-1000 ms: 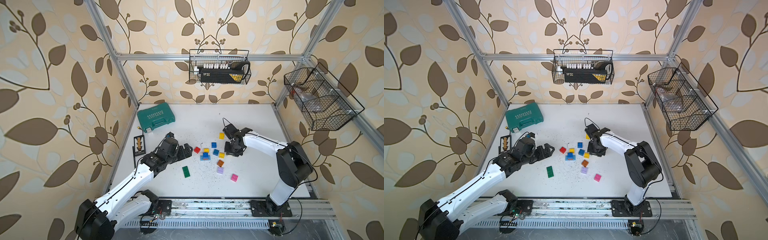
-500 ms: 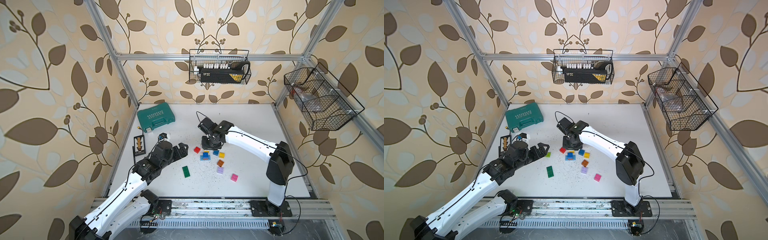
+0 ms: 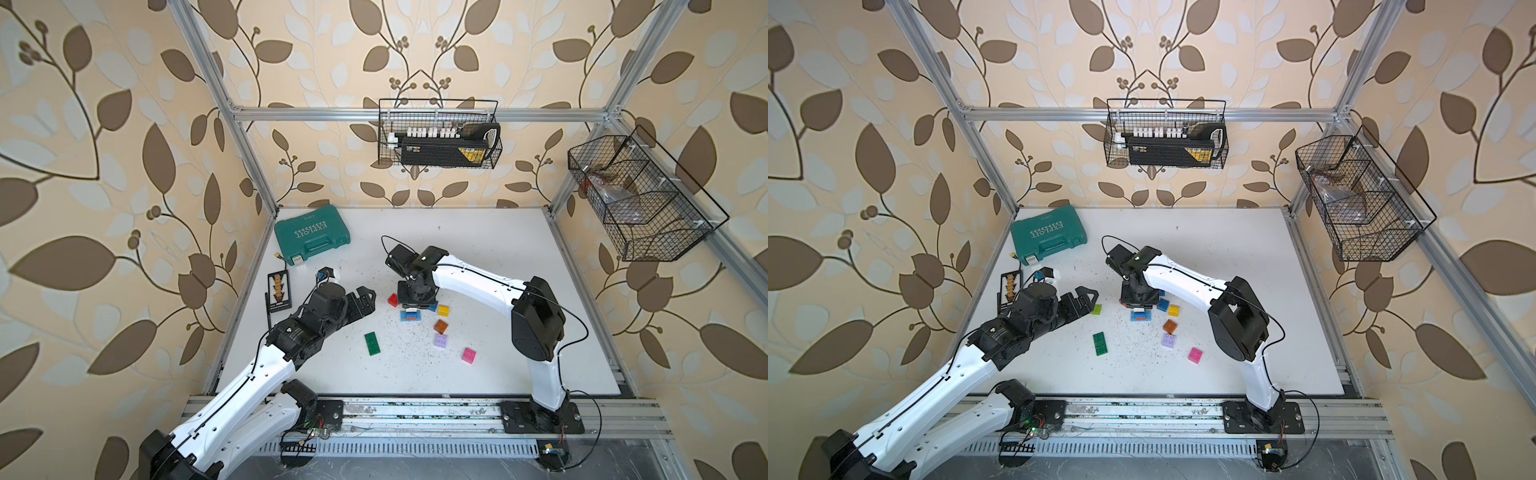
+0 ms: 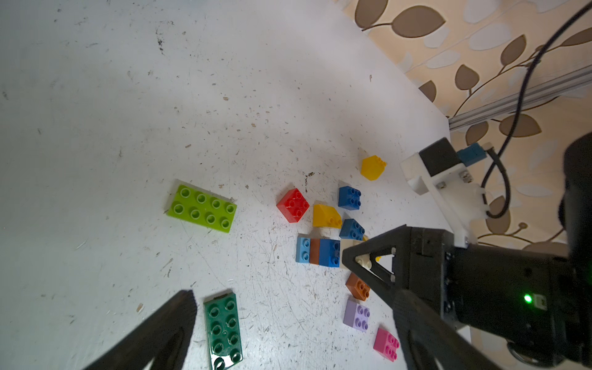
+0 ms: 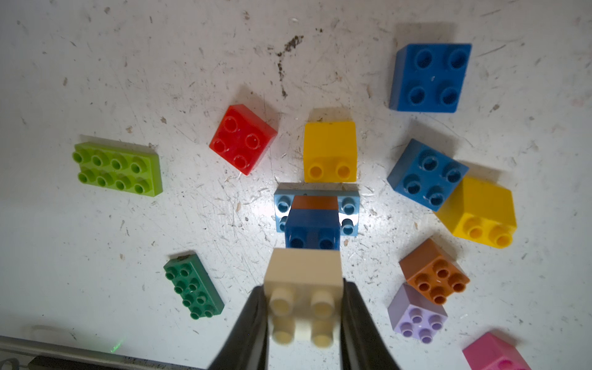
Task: Assemble the number 1 with lego
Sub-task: Assemble the lego brick with the lego brick.
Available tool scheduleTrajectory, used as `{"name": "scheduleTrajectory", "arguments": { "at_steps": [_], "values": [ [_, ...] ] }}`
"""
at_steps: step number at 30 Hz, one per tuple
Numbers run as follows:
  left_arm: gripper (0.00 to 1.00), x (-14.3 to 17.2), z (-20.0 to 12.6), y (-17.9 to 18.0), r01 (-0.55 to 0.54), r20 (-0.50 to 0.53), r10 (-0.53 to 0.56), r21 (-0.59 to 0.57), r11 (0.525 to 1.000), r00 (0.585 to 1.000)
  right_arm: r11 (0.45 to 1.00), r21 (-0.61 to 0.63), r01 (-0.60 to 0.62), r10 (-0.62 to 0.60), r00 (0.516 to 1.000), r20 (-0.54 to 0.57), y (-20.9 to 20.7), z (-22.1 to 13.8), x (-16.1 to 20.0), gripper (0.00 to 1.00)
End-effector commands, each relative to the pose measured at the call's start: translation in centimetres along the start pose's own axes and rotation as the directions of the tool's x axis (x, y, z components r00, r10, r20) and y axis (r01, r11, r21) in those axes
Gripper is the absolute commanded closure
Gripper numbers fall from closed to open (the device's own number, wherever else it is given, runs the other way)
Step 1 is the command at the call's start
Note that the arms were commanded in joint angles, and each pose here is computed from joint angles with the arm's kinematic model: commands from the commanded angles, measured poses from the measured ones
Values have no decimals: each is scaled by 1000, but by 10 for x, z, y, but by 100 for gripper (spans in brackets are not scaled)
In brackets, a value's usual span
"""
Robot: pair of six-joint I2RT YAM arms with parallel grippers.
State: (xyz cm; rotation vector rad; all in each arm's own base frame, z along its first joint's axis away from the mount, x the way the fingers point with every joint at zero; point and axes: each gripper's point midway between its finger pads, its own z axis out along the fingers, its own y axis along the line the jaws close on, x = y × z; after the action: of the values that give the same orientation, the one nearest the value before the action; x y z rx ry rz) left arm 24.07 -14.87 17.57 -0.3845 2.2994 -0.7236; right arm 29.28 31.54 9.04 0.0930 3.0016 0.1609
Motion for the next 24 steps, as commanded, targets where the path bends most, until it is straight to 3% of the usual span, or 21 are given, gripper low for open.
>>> {"name": "scheduleTrajectory", "arguments": {
  "at_steps": [1, 24],
  "values": [
    [1, -7, -1, 0, 0, 26, 0, 1, 1000, 1000, 999, 35, -13, 14, 999, -30, -9, 9, 9, 100],
    [1, -7, 1, 0, 2, 22, -2, 0, 1000, 1000, 1000, 31, 5, -3, 998, -66, -13, 25, 9, 100]
  ]
}}
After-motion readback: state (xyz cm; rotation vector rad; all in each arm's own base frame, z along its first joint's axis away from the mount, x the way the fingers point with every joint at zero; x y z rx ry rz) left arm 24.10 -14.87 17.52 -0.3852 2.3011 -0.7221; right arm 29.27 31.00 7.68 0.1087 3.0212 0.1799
